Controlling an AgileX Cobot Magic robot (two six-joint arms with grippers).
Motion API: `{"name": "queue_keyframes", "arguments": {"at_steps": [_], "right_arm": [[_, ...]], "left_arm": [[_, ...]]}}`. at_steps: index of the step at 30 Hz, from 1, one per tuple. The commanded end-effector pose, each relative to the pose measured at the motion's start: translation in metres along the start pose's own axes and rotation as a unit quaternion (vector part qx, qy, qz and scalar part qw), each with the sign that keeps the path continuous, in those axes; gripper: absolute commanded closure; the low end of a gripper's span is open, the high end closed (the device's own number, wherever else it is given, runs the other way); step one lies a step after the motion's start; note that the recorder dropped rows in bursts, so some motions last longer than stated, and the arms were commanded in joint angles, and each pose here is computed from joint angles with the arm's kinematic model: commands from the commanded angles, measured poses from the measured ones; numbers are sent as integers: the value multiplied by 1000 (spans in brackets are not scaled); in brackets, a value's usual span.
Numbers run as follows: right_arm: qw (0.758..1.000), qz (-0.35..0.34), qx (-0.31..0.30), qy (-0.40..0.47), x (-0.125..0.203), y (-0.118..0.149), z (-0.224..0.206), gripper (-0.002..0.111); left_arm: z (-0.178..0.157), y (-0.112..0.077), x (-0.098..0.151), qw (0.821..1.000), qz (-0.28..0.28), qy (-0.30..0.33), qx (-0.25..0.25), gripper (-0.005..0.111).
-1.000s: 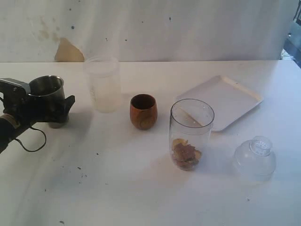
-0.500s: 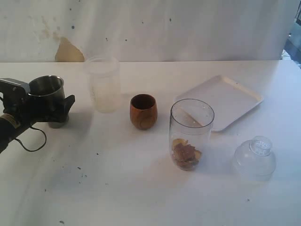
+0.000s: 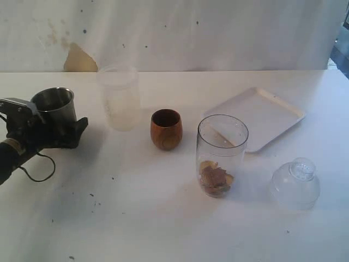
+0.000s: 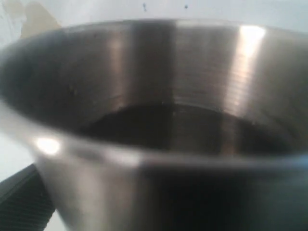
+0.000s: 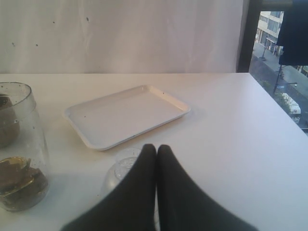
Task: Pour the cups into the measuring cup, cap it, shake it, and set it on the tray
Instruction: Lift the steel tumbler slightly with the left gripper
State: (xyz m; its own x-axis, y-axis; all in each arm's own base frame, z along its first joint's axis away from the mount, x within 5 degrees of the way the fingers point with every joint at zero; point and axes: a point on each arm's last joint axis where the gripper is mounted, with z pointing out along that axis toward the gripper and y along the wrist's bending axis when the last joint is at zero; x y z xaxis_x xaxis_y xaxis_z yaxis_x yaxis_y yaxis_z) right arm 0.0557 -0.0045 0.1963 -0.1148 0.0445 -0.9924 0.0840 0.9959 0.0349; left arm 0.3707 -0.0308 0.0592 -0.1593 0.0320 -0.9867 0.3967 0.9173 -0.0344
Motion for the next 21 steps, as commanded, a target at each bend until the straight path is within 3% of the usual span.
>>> {"name": "queue_keyframes", "arguments": {"at_steps": [1,19,21], "right_arm": [[1000,2,-1,-2,1,0,0,108],[1000,2,-1,-2,1,0,0,108],[1000,2,-1,-2,1,0,0,108]], "left_arm": [[2,2,0,1000,-7,-7,-19,2],[13,6,-11,999,6,-31,-10,2],[13,6,-11,999,-1,-32,-10,8]]}}
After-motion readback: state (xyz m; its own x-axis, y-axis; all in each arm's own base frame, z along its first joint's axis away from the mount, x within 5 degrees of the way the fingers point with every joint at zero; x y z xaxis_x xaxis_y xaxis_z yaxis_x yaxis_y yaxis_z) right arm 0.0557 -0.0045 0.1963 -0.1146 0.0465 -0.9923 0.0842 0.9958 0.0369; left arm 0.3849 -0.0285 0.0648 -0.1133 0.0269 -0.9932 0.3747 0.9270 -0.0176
